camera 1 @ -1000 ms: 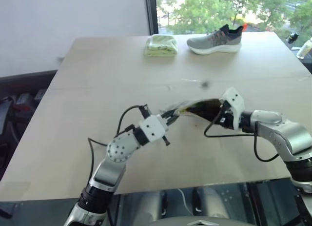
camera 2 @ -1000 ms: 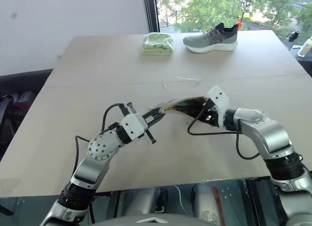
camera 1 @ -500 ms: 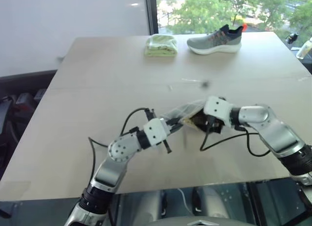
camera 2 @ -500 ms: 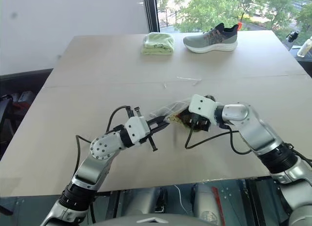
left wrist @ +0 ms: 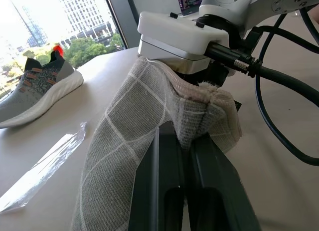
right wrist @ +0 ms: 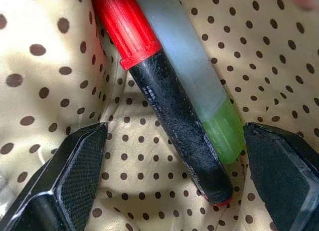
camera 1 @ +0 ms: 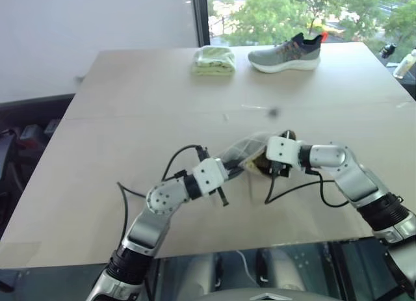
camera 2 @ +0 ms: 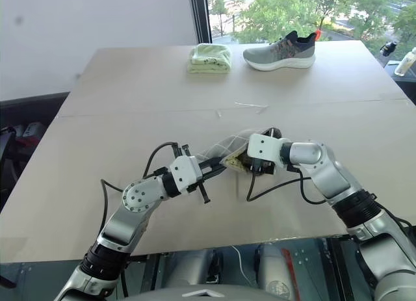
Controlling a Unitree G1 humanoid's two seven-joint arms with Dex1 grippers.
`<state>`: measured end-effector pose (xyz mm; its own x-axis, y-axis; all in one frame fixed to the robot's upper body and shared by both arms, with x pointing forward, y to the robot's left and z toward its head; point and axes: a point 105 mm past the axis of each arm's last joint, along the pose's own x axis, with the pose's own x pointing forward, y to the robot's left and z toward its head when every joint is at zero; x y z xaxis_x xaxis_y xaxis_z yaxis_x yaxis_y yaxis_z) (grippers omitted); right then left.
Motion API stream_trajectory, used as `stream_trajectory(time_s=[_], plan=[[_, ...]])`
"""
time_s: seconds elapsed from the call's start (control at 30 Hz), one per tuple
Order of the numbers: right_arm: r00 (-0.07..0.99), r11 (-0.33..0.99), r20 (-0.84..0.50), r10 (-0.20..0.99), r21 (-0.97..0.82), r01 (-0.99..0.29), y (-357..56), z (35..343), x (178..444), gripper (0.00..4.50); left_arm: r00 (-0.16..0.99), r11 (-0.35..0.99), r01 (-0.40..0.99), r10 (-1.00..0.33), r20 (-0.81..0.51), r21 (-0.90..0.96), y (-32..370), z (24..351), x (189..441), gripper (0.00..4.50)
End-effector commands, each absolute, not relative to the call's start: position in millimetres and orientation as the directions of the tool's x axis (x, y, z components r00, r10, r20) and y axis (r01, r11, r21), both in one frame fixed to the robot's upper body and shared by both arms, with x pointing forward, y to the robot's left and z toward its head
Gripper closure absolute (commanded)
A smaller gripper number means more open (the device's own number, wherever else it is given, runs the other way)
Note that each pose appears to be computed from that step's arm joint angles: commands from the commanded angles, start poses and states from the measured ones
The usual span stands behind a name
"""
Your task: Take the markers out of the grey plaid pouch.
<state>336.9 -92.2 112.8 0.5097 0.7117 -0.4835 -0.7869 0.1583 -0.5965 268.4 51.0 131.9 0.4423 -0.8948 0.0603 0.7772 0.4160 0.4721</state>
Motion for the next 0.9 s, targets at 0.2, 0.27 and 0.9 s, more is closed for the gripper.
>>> stream_trajectory(time_s=[0.2,0.27,0.9], plan=[[0.544,0.216,-0.431,0.72,-0.605,-0.766,-89.4,116.4,343.4,0.68,0.429,0.439,0.753,-0.892,0.14,0.49,49.0,152.7,268.7,4.5],[0.566,0.239,-0.408,0.716,-0.619,-0.748,-89.4,121.6,348.0,1.7,0.431,0.443,0.76,-0.891,0.142,0.475,48.7,152.2,268.5,4.5],[0.496,0.273,-0.43,0.754,-0.482,-0.833,-97.5,133.0,333.6,4.31,0.493,0.448,0.727,-0.868,0.059,0.52,63.6,137.2,277.1,4.5]])
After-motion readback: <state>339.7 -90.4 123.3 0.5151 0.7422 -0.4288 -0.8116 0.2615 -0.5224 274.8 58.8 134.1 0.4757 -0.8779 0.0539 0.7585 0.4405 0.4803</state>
